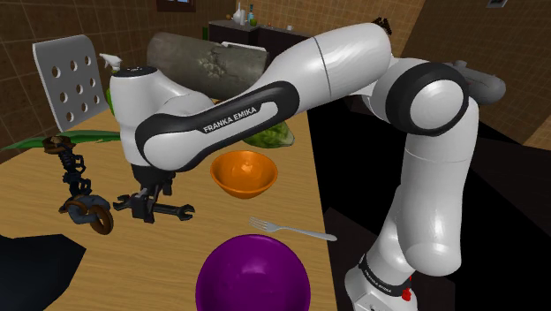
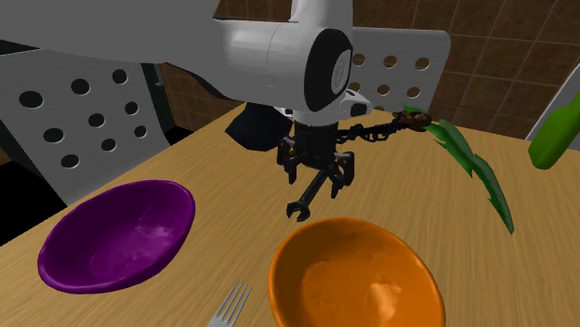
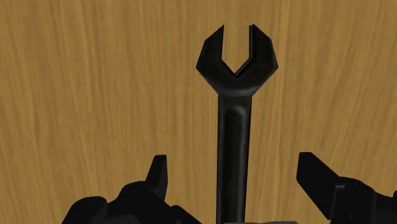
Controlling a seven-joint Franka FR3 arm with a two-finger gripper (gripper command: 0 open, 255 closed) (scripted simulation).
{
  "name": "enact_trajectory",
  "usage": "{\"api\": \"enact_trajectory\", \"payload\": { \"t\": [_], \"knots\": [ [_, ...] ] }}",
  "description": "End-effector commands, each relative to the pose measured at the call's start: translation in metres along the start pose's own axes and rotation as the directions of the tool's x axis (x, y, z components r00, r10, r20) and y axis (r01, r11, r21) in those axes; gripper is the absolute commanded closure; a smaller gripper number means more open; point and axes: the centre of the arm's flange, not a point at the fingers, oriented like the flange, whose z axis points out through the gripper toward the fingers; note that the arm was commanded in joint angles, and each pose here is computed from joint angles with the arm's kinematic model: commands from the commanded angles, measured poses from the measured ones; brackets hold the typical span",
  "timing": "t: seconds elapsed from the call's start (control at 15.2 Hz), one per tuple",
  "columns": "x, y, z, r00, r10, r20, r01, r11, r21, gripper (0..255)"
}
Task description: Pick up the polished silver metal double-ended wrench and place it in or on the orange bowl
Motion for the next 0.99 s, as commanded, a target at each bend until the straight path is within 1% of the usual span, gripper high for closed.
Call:
{"api": "enact_trajectory", "payload": {
  "t": [0.0,0.07,0.13,0.73,0.92],
  "knots": [
    [0.000,0.000,0.000,1.000,0.000,0.000,0.000,1.000,0.000,0],
    [0.000,0.000,0.000,1.000,0.000,0.000,0.000,1.000,0.000,0],
    [0.000,0.000,0.000,1.000,0.000,0.000,0.000,1.000,0.000,255],
    [0.000,0.000,0.000,1.000,0.000,0.000,0.000,1.000,0.000,255],
    [0.000,0.000,-0.016,1.000,0.000,0.000,0.000,1.000,0.000,255]
  ]
}}
